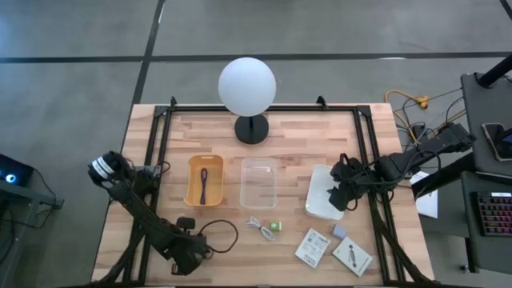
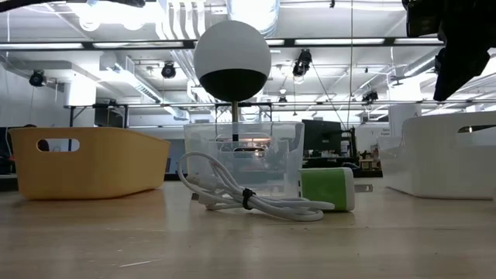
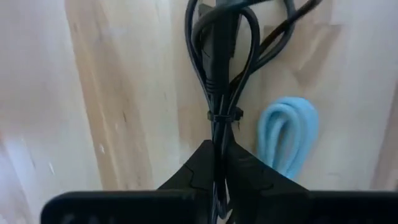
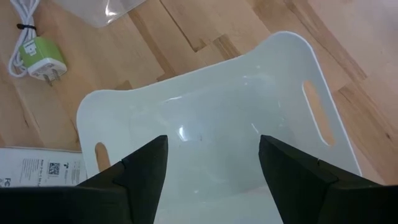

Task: Pick and place items into bin
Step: Put the black USB cable into the yellow bin

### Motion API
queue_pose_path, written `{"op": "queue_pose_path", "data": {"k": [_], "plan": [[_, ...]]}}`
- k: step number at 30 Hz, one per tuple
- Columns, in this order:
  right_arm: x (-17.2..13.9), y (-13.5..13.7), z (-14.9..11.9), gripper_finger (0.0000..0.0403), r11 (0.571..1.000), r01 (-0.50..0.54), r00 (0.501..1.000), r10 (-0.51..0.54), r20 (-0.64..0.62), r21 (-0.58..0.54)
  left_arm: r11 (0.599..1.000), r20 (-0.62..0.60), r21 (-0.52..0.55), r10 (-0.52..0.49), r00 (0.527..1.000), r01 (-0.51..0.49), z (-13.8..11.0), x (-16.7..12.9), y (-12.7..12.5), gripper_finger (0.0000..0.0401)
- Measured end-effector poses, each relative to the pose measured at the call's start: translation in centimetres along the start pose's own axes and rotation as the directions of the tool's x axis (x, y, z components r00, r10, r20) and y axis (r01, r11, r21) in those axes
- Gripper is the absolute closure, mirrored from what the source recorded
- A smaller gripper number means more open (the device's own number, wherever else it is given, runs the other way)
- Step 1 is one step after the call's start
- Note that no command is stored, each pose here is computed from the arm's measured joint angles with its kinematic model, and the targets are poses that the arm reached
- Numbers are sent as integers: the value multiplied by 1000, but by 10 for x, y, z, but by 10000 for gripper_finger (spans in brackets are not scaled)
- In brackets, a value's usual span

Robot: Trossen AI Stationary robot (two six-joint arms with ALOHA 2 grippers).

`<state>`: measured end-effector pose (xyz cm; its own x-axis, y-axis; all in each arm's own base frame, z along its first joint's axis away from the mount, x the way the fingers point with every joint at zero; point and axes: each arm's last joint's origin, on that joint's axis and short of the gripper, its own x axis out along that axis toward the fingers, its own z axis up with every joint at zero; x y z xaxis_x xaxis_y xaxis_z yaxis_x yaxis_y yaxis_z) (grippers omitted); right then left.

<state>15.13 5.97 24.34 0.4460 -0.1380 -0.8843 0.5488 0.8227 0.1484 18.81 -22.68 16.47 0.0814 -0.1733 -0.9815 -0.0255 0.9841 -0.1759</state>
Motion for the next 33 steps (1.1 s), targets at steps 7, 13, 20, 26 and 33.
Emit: {"op": "queue_pose_path", "data": {"k": [7, 13, 20, 26, 33], "plan": [[0, 0, 0, 165, 1000, 1, 1000, -1, 1, 0, 822, 441, -527, 49, 896, 215, 13, -97, 0, 397], [0, -1, 2, 165, 999, 36, 997, -36, 61, 3, 360, 511, -849, 373, 775, 386, -13, -137, 61, 398], [0, -1, 3, 165, 999, 47, 996, -49, 81, 22, 181, 396, -918, 455, 798, 353, -1, -110, 134, 397], [0, -1, 2, 165, 998, 39, 997, -42, 71, 48, 102, 424, -905, 289, 858, 413, 3, -66, 162, 365], [0, -1, 1, 165, 999, 28, 998, -30, 51, 45, 280, 543, -832, 235, 806, 479, 9, -94, 155, 278]]}}
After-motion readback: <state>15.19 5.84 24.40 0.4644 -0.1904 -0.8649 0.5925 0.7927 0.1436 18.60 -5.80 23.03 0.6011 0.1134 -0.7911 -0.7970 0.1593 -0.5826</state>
